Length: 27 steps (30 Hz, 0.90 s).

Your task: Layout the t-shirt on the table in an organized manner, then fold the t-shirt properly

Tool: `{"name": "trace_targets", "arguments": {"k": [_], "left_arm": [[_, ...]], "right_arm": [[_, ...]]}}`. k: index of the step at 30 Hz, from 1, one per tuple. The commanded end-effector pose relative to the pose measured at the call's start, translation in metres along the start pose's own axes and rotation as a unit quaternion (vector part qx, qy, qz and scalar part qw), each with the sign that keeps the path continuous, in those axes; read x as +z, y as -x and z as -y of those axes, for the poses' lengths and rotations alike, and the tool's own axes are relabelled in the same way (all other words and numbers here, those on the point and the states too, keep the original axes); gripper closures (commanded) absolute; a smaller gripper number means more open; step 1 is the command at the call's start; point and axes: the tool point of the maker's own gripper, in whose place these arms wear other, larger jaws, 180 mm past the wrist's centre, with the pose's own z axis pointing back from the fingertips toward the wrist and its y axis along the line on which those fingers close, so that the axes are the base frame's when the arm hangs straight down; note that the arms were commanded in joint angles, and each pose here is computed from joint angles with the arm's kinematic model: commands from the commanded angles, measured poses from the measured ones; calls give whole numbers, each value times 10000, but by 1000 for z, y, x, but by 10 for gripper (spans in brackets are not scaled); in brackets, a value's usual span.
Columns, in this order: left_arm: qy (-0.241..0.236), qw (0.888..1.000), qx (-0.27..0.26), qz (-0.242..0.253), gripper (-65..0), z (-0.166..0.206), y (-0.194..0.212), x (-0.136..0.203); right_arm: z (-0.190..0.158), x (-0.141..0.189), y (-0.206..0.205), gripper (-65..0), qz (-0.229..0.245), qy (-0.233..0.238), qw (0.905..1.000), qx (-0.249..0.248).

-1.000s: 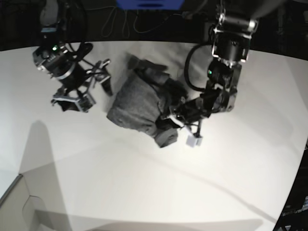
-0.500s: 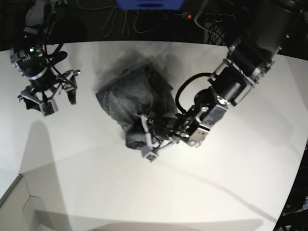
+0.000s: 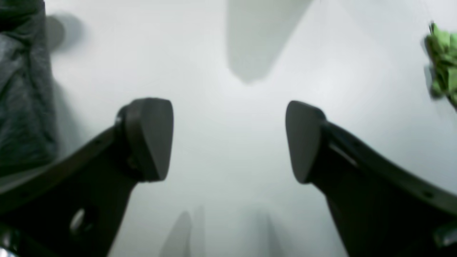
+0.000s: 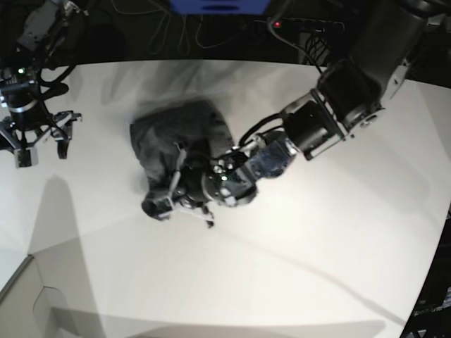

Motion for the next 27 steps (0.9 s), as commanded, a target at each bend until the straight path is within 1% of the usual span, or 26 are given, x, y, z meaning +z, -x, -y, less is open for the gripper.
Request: {"name": "trace_targets", "arguments": {"k": [1, 4, 5, 6, 7, 10, 12, 15, 17, 20, 22, 23, 25, 27], "left_arm": [[111, 9992, -234, 294, -1, 0, -30, 1], [380, 9970, -633, 251, -1, 15, -37, -4], [373, 9968, -665, 229, -4, 15, -37, -4], [357, 9968, -707, 145, -21, 14, -34, -4], [355, 9967, -726, 73, -46, 14, -32, -4], [331, 9966, -761, 25, -180, 12, -33, -3], [264, 9964, -812, 7, -270, 4, -35, 0], [190, 9968, -774, 27, -357, -3, -36, 2], [4, 9984, -544, 143, -393, -22, -38, 11], [-424, 9966, -258, 658, -405, -58, -62, 38], [-816, 9904, -91, 1111, -406, -88, -78, 69], [-970, 9872, -3, 1265, -406, -97, -81, 82], [-1318, 9834, 278, 1214, -406, -113, -64, 109], [-1731, 9767, 505, 1163, -405, -129, -46, 143]], "right_arm": [[4, 3, -13, -496, 240, 43, 9997, 35], [4, 4, -9, -496, 189, 43, 9998, 44], [5, 5, -5, -496, 147, 54, 9999, 42], [7, 5, -4, -496, 133, 73, 9999, 35], [7, 6, -3, -496, 126, 71, 9999, 36], [7, 6, -3, -496, 120, 76, 9999, 51], [7, 6, -3, -496, 120, 76, 9999, 51], [7, 6, -3, -496, 120, 76, 9999, 51], [7, 6, -3, -496, 119, 72, 9999, 44], [7, 6, -3, -496, 119, 72, 9999, 44], [6, 6, -2, -496, 111, 68, 9999, 39], [6, 6, -2, -496, 104, 66, 9999, 40], [4, 7, 2, -496, 58, 45, 10000, 19], [-4, 8, 7, -496, 7, -28, 10000, -32]]}}
